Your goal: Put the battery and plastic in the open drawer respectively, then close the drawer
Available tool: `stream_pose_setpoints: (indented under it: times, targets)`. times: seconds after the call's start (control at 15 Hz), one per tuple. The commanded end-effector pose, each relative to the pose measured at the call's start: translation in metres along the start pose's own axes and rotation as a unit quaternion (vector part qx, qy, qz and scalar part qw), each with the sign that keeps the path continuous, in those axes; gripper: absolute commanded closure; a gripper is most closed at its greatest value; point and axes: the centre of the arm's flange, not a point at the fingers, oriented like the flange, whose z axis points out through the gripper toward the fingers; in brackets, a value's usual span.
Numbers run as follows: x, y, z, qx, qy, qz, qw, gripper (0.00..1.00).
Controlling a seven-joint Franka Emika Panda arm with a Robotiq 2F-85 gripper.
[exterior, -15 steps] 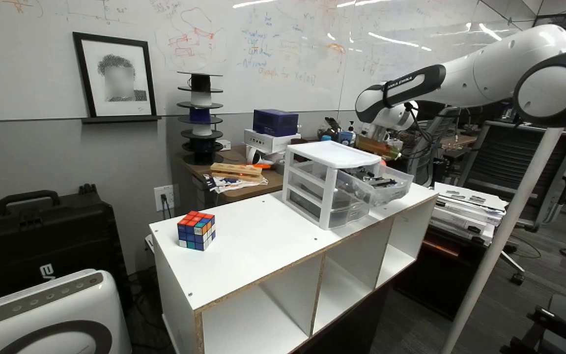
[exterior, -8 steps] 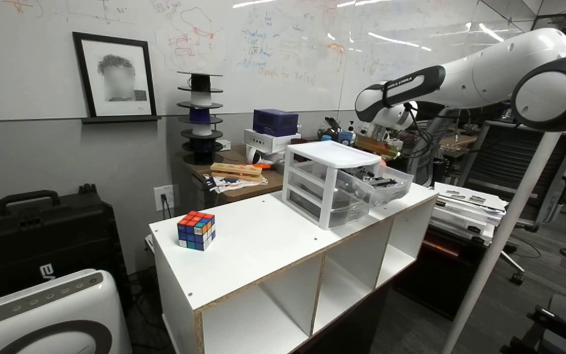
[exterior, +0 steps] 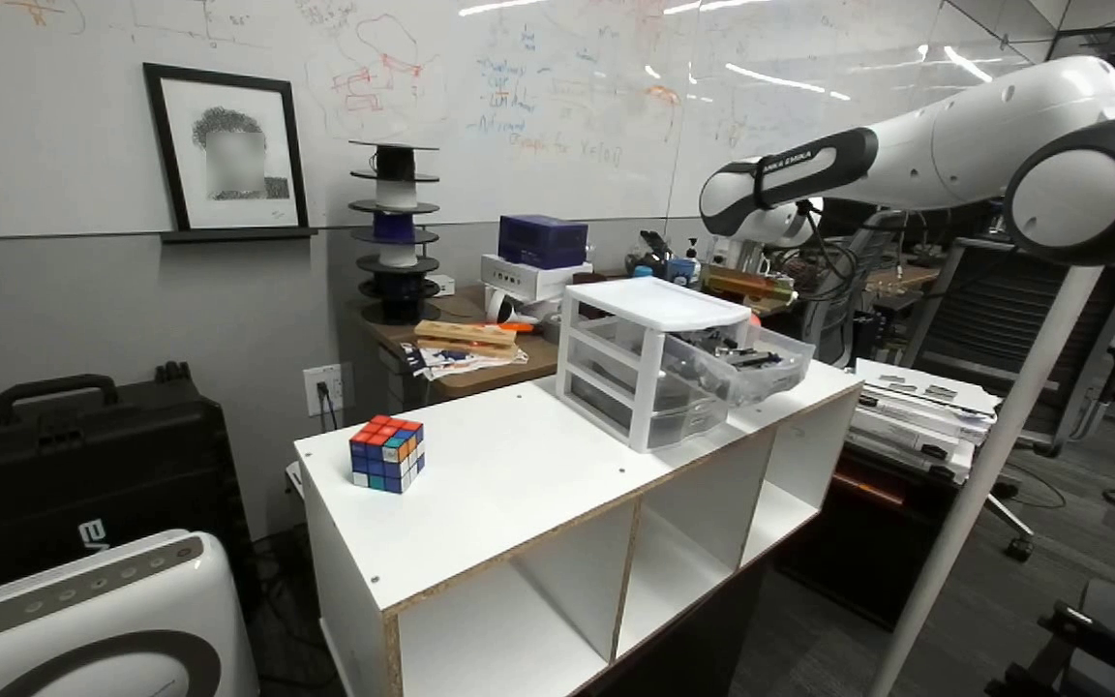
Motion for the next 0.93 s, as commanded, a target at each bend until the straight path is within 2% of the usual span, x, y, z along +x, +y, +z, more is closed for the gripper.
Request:
stream_pose_setpoints:
  times: [0.0, 0.27, 0.47, 0.87]
  targets:
    - [0.009, -0.001, -0.015, -0.015, -0.026, 0.009, 0.9995, 0.83]
    - [-0.010, 0.023, -0.065, -0.013, 0.001, 0.007, 0.9999, 0.84]
    - [-0.032, 0.042, -0.121, 0.004, 0.036, 0.002, 0.9993, 0.84]
    - [-0.074, 0.041, -0.217, 0.042, 0.091, -0.083, 0.9915, 0.84]
